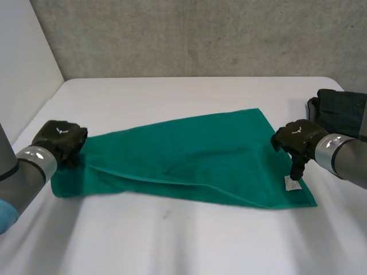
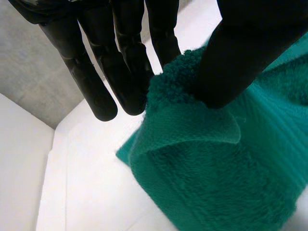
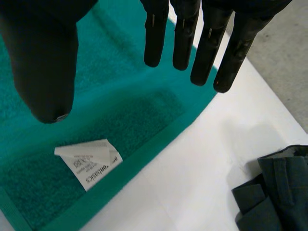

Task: Fold the laundry.

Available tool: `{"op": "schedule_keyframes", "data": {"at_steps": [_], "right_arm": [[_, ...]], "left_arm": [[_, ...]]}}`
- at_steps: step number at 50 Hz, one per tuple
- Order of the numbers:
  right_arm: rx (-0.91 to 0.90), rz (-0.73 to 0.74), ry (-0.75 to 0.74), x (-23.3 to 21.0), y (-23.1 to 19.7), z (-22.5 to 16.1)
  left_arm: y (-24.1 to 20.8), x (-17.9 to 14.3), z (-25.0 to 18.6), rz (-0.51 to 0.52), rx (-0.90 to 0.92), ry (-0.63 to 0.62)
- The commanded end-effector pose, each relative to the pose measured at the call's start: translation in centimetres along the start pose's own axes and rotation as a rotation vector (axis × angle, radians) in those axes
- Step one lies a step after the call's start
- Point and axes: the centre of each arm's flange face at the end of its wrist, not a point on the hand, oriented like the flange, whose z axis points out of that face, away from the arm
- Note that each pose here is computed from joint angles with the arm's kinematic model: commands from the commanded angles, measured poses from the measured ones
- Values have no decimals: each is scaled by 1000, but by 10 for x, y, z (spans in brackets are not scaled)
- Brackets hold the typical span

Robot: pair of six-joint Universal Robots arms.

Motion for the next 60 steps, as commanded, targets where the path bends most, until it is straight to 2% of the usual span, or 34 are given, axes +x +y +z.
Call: {"op": "schedule_keyframes", "data": {"at_steps": [1, 8, 15, 22, 28, 35, 42, 50, 55, 60], "right_arm": [[56, 155, -2, -3, 16, -27], [37, 457, -127, -39, 41, -33], [100, 547, -191, -71, 36, -32], [194, 517, -180, -85, 29, -19], [205, 459, -82, -86, 32, 7], [193, 357, -1, -74, 32, 17], [121, 350, 83, -38, 55, 20], [36, 325, 73, -24, 72, 16], [24, 333, 99, -11, 80, 16], [36, 306, 64, -8, 82, 16]], "left_arm": [[-22, -7, 1, -63, 67, -21], [-28, -10, 14, -78, 89, -26], [-34, -10, 22, -82, 105, -27], [-38, -15, 21, -95, 111, -53], [-40, -18, 21, -102, 118, -60], [-40, -22, 20, -118, 120, -70], [-40, -24, 20, -122, 119, -76], [-39, -26, 20, -124, 116, -83], [-36, -29, 21, -127, 108, -91], [-32, -26, 19, -131, 89, -80]]}}
